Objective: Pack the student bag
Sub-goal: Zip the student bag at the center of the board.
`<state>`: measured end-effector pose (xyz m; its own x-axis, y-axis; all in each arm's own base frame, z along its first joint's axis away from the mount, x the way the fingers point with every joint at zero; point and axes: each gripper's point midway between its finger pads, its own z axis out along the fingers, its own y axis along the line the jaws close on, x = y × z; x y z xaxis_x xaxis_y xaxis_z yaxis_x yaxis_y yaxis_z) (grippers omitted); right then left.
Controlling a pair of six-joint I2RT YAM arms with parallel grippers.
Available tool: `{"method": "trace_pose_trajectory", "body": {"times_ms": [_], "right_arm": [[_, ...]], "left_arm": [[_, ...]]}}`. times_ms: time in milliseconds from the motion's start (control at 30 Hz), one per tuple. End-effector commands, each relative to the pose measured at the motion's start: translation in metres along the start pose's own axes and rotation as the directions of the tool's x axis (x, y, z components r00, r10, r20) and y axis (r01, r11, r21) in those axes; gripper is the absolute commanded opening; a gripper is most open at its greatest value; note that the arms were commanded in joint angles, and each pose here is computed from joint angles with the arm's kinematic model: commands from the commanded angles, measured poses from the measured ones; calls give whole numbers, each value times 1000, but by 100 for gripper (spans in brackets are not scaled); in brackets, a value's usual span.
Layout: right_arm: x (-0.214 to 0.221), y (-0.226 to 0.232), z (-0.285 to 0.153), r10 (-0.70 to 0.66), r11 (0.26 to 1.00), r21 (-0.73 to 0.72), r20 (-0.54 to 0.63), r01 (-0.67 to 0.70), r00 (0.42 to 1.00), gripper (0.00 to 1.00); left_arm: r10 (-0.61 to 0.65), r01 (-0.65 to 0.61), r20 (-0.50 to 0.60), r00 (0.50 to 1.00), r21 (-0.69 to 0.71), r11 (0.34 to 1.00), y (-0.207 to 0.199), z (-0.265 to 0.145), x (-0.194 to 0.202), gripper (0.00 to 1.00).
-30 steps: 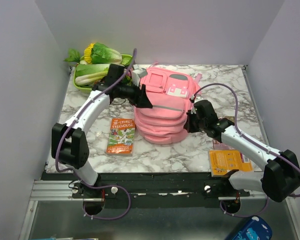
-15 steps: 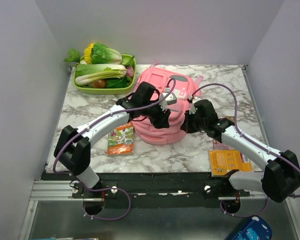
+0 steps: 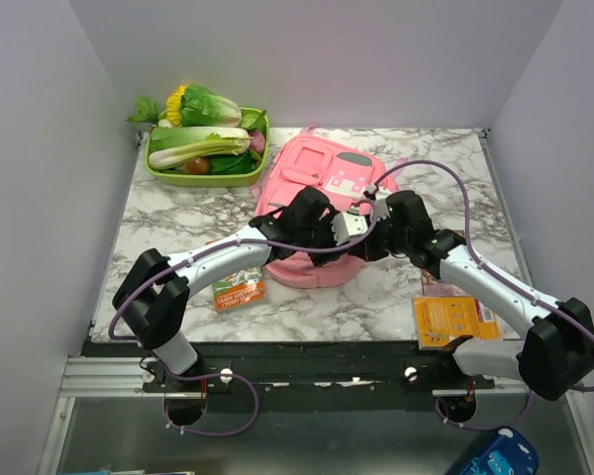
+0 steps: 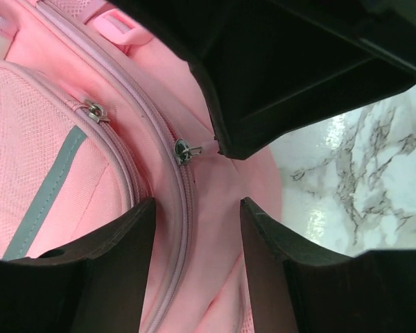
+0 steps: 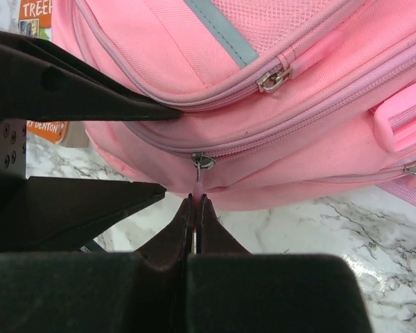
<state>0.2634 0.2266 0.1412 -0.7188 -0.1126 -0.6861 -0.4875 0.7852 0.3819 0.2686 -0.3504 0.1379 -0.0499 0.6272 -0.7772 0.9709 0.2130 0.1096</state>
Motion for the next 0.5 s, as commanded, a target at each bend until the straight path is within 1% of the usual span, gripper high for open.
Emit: {"method": "trace_pose_trajectory", "body": {"times_ms": [0, 100, 133, 200, 233, 300, 467], "right_arm": [[-23, 28, -7, -34, 992, -124, 48, 40, 998, 1], [-18, 23, -7, -30, 994, -105, 37, 34, 999, 1], [-16, 21, -6, -28, 995, -95, 33, 31, 999, 1], [-11, 13, -4, -27, 998, -59, 28, 28, 999, 1], [-10, 10, -4, -23, 999, -44, 26, 24, 999, 1], [-8, 2, -1, -18, 1000, -4, 25, 18, 1000, 1], [-8, -17, 5, 1, 997, 83, 18, -2, 1000, 1]], "left_arm": [[114, -114, -1, 993, -119, 986, 18, 6, -1, 58], [122, -121, -2, 993, -133, 984, 21, 8, 2, 47], [125, -125, -10, 992, -135, 983, 20, 8, 5, 39], [133, -133, -8, 991, -142, 981, 21, 7, 5, 31], [136, -137, -13, 991, -146, 980, 21, 7, 6, 24], [134, -135, -17, 991, -147, 980, 22, 6, 7, 19], [125, -127, -17, 992, -143, 982, 21, 6, 6, 18]]}}
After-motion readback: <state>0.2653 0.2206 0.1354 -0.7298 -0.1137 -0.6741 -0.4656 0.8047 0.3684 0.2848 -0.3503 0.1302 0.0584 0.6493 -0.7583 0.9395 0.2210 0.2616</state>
